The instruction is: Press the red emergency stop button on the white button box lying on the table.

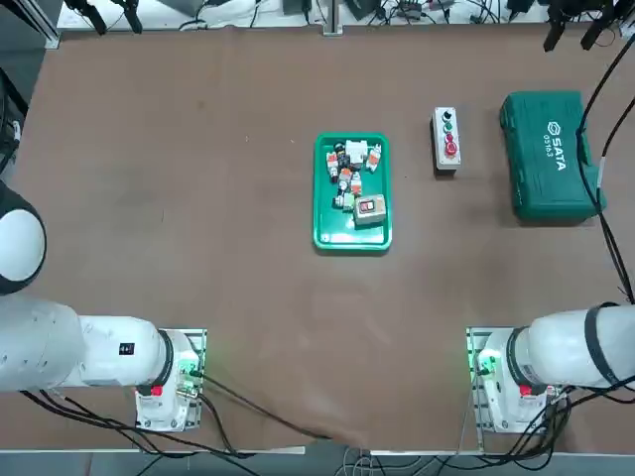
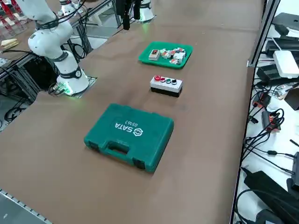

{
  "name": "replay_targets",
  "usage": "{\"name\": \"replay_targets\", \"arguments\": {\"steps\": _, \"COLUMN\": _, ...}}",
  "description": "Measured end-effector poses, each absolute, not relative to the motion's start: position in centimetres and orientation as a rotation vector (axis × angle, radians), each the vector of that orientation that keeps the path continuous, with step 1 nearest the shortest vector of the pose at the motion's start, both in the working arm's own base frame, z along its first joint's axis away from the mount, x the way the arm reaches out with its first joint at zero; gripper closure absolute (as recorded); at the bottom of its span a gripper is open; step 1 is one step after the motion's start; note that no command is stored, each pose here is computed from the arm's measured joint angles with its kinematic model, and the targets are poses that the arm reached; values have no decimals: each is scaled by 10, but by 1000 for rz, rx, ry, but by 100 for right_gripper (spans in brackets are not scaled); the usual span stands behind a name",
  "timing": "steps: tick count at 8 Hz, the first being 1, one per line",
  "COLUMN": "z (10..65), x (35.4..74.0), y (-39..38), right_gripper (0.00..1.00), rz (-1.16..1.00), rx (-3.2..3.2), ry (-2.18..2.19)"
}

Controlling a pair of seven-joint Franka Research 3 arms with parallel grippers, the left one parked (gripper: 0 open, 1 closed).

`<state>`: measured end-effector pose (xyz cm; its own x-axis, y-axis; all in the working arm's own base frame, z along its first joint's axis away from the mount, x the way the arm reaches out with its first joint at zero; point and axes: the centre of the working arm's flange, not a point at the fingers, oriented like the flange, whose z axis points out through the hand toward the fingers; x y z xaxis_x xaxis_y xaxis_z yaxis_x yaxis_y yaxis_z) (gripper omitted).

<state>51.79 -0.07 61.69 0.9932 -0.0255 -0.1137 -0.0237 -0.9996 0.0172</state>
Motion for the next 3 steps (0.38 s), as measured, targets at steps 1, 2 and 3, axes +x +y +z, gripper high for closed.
{"name": "replay_targets", "arguments": {"steps": 1, "z": 617, "x": 518, "y": -1, "right_gripper": 0, "rz": -177, "rx": 3120, "ry": -39}}
{"name": "replay_targets", "arguments": {"steps": 2, "z": 618, "x": 518, "y": -1, "right_gripper": 0, "rz": -176, "rx": 3121, "ry": -40}}
{"name": "replay_targets", "arguments": {"steps": 3, "z": 618, "x": 518, "y": -1, "right_gripper": 0, "rz": -175, "rx": 3121, "ry": -40}}
